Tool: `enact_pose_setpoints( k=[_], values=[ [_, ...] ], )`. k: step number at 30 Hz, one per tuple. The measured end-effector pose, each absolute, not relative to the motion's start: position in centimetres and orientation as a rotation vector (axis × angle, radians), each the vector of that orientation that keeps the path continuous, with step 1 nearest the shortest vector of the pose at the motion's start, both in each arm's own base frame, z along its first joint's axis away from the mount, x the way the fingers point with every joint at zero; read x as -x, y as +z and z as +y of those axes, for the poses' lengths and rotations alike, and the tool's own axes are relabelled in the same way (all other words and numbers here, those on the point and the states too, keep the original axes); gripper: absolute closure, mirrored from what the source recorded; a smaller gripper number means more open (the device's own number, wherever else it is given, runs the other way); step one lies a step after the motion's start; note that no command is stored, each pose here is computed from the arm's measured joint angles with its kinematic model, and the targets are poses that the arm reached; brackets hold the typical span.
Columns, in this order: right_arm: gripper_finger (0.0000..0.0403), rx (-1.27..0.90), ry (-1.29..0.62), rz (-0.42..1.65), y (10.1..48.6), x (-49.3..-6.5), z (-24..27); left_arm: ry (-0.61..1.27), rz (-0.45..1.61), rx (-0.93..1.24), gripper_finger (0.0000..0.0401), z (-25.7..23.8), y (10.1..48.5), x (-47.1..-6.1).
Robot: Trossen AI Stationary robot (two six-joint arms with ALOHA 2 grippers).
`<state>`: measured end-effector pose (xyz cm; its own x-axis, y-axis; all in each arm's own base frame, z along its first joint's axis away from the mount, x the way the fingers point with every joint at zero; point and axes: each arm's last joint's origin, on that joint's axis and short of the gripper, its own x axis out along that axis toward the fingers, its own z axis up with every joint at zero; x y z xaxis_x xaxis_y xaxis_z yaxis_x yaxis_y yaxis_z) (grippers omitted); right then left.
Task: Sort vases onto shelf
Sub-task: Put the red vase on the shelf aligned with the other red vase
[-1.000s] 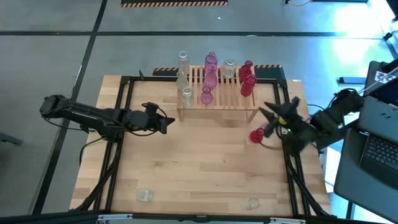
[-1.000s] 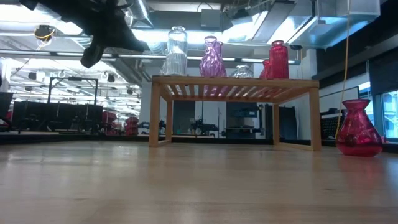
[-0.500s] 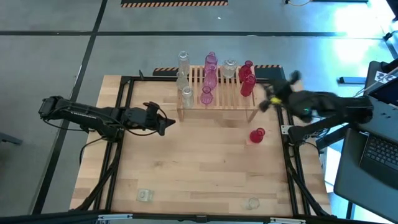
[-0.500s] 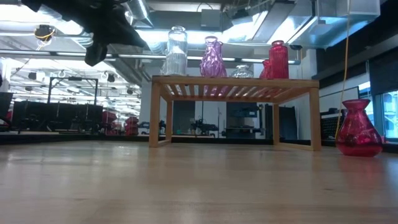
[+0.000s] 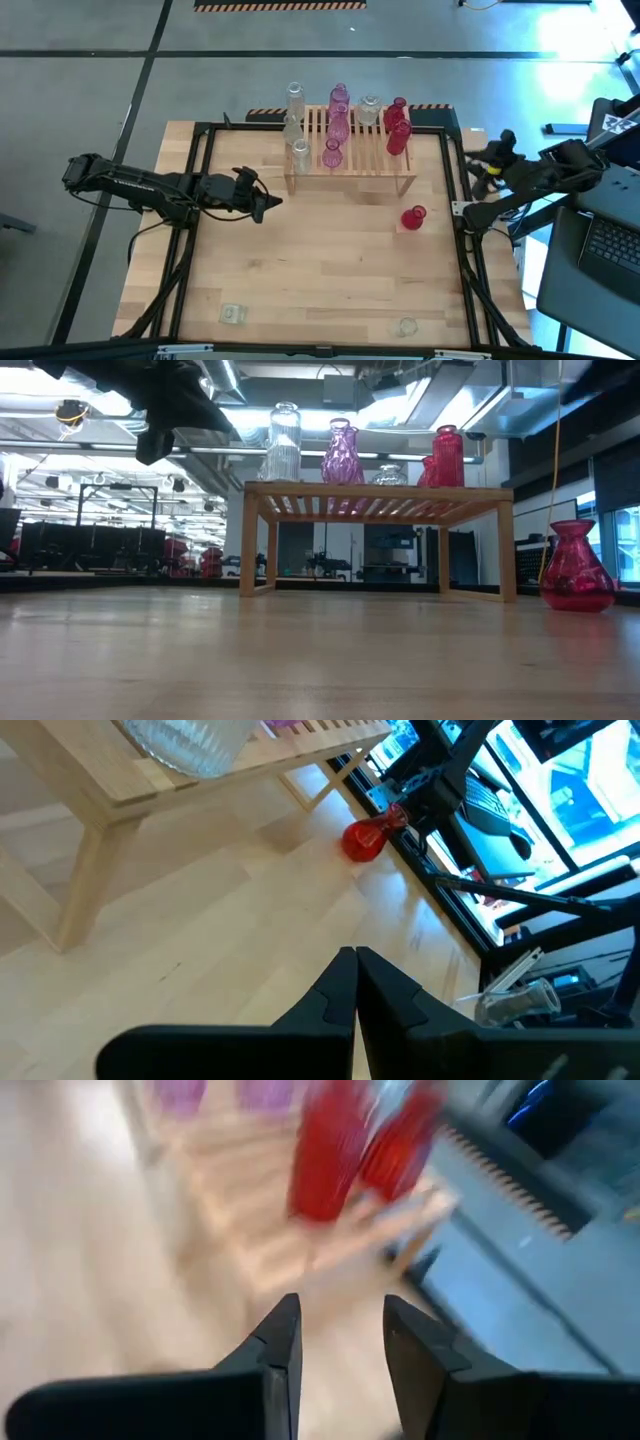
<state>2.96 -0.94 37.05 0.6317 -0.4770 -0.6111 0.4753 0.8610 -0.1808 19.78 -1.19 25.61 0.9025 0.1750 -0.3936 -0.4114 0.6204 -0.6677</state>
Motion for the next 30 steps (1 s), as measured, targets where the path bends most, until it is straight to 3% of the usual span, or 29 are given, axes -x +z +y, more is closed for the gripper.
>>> enact_pose_setpoints(
  k=[10, 19, 30],
  values=[
    [0.0306, -0.109, -0.325, 0.948, 31.9, -6.1, 1.1, 0.387, 0.246, 0.823, 0.0401, -1.5, 25.9, -19.8],
    [0.0227, -0.215, -0.233, 0.909, 28.1, -9.0, 2.5, 0.415, 0.198, 0.823, 0.0401, -1.3, 26.2, -19.8],
    [0.0224, -0.253, -0.329, 1.068, 25.3, -10.4, 3.2, 0.416, 0.199, 0.822, 0.0401, -1.3, 26.2, -19.8]
  ],
)
